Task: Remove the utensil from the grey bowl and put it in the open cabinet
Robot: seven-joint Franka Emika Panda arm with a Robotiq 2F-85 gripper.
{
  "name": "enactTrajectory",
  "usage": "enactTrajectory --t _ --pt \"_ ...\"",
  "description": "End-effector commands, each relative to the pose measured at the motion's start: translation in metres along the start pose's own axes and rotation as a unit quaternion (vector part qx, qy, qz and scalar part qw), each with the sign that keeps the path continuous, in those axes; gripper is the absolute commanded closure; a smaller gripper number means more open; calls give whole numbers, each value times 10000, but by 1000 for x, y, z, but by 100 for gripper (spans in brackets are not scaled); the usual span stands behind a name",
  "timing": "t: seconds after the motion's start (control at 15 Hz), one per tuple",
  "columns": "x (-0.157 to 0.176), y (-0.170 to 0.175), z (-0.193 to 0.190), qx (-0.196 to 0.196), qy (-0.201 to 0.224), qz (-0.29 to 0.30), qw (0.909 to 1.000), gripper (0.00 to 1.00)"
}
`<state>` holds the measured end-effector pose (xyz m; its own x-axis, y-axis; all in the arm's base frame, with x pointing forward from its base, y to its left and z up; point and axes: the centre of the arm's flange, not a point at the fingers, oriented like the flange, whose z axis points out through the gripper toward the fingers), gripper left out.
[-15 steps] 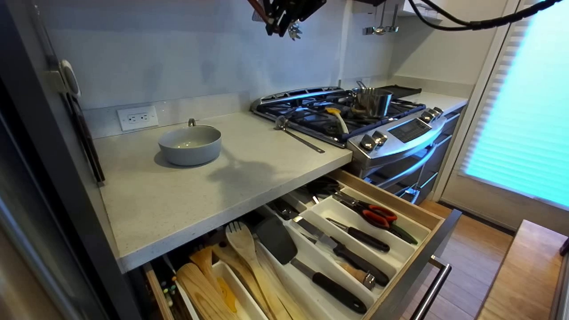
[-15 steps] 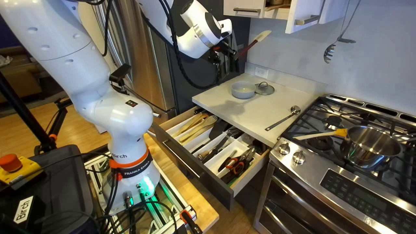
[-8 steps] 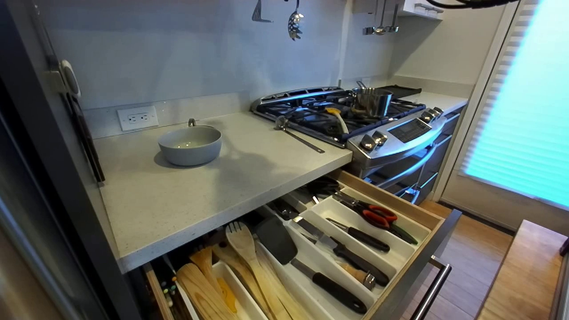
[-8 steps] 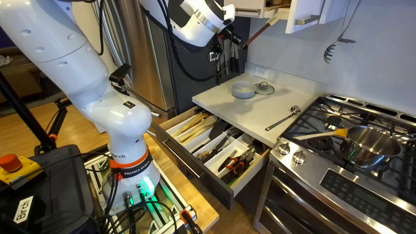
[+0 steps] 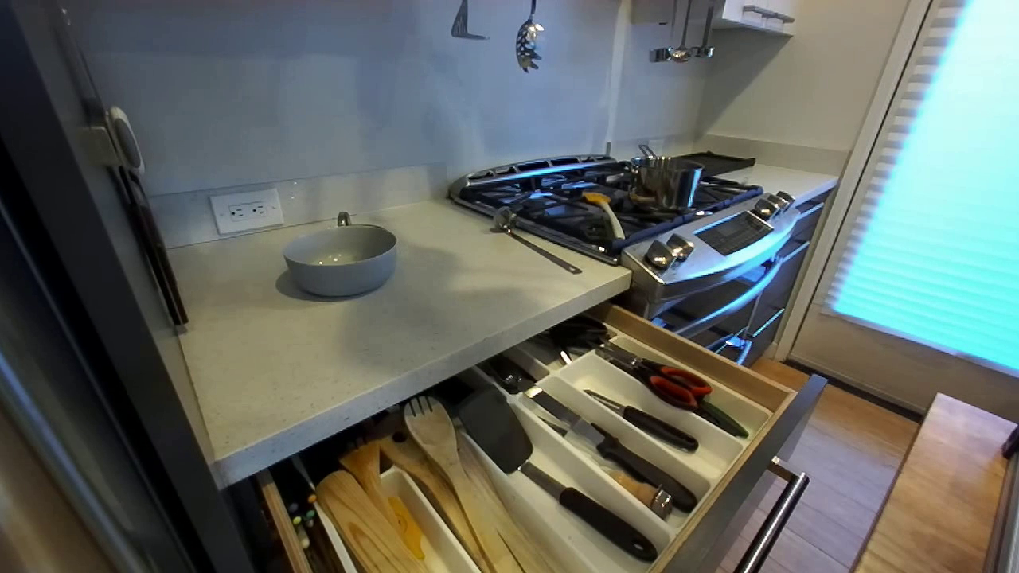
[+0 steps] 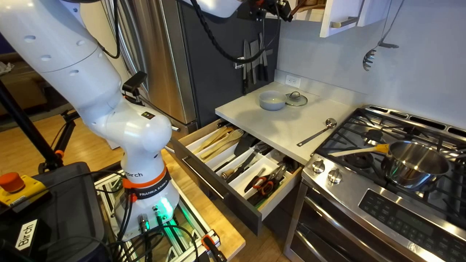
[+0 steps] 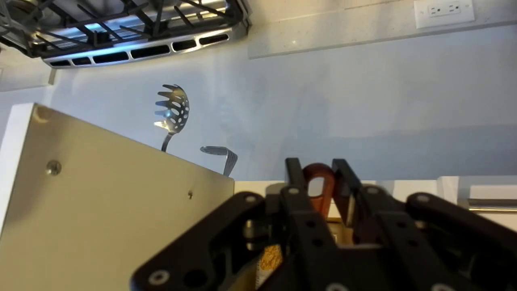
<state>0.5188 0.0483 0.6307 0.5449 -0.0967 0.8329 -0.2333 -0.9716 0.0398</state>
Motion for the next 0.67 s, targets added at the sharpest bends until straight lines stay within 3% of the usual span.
enactTrajectory --t 0.0,0.2,0.27,0.6 --pt "13 -1 -8 36 -119 -47 9999 77" --pt "39 0 -23 110 -139 -124 9998 77" --pt "39 0 -22 105 -148 -134 9997 94" --pt "113 9 -14 9 158 -231 9996 94"
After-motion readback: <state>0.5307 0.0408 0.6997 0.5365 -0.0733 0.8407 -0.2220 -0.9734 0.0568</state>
